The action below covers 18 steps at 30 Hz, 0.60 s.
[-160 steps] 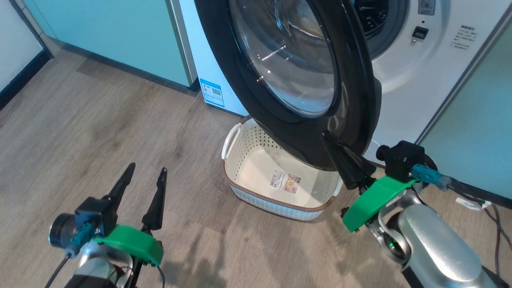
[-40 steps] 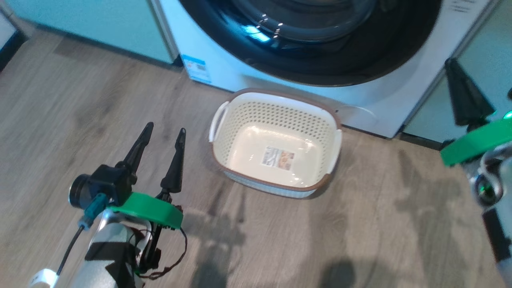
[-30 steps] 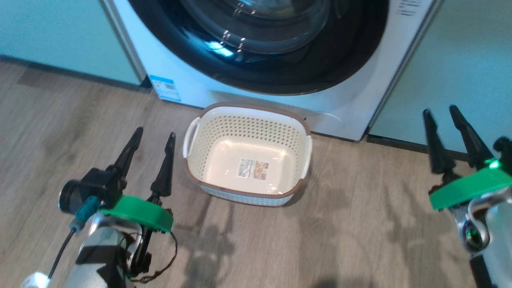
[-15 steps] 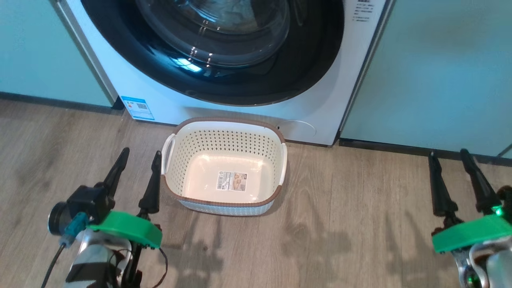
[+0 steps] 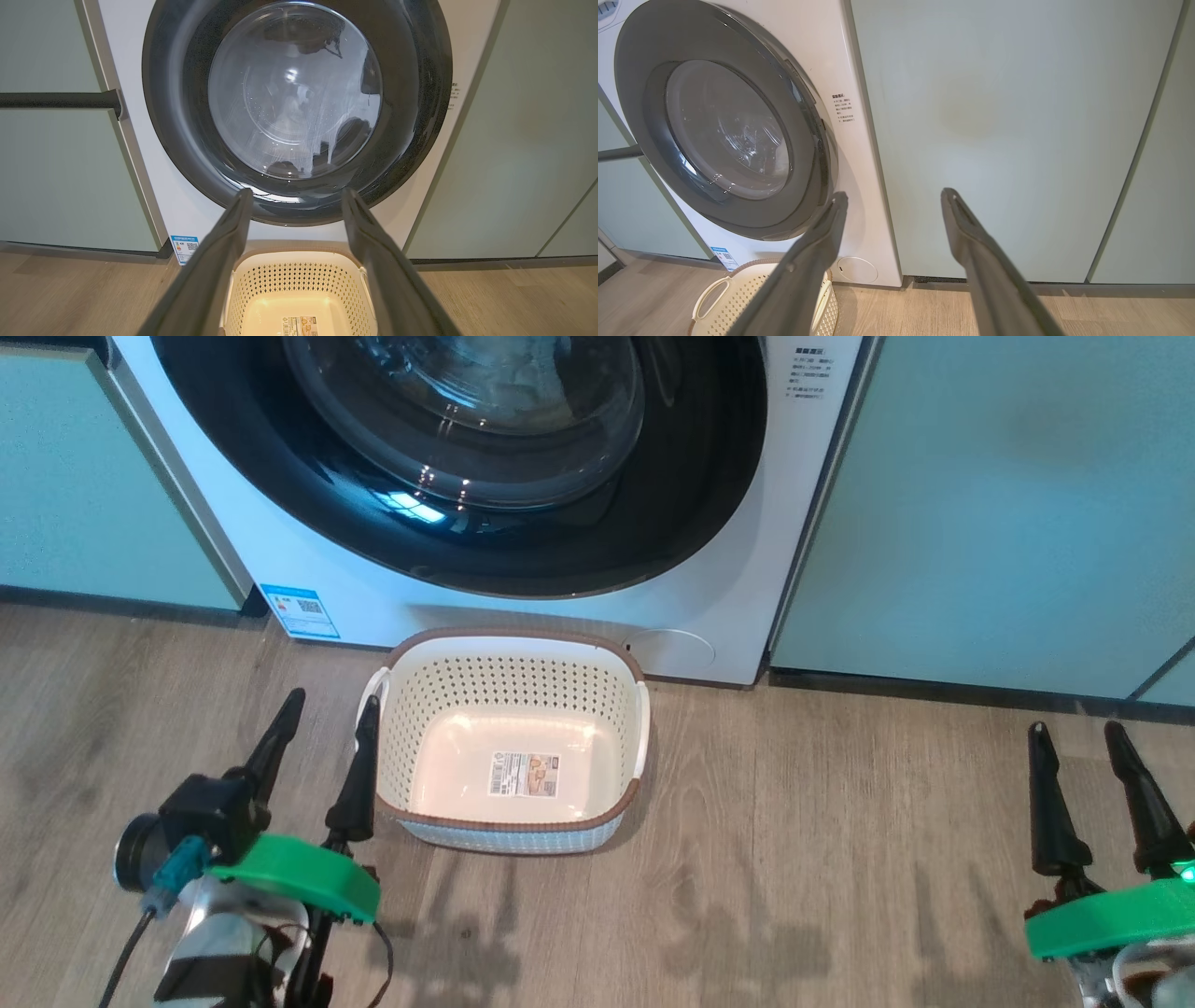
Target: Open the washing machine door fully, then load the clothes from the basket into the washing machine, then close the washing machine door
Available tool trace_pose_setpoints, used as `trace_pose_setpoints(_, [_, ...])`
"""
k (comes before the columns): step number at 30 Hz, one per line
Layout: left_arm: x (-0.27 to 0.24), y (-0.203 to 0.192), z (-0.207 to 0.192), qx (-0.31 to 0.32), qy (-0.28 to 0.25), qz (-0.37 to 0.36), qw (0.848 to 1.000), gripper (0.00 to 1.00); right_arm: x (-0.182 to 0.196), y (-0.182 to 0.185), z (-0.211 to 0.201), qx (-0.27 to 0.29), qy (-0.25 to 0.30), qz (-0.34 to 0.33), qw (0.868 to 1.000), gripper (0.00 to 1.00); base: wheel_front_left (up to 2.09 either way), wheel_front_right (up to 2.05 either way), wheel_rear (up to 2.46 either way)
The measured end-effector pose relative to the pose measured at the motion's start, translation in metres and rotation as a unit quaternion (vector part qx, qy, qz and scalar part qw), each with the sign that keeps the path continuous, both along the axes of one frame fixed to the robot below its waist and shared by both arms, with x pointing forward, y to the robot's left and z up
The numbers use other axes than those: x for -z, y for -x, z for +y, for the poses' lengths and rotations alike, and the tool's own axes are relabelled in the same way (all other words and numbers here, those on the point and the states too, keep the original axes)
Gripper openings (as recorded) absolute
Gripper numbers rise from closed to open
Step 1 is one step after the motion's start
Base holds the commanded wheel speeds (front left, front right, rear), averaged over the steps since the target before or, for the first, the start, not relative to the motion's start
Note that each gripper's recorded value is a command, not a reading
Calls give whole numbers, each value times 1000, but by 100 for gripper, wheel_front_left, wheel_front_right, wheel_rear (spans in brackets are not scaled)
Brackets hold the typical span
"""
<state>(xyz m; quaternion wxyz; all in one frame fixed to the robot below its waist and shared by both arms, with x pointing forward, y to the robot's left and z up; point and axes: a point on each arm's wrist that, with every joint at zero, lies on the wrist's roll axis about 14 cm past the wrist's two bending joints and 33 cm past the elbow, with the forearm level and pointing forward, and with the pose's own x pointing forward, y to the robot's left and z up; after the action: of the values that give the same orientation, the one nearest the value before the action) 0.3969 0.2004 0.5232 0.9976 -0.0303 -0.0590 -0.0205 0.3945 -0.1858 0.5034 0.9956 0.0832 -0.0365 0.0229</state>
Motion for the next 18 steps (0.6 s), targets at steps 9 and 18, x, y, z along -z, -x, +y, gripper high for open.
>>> trace_pose_setpoints(9, [2, 5, -6, 9, 3, 7, 1000, 100, -4, 6, -5, 10, -1, -4, 1000, 100, 0, 0, 0])
trace_pose_setpoints(18, [4, 8, -9, 11, 2, 10, 1000, 100, 3, 15, -8, 16, -1, 9, 1000, 100, 0, 0, 0])
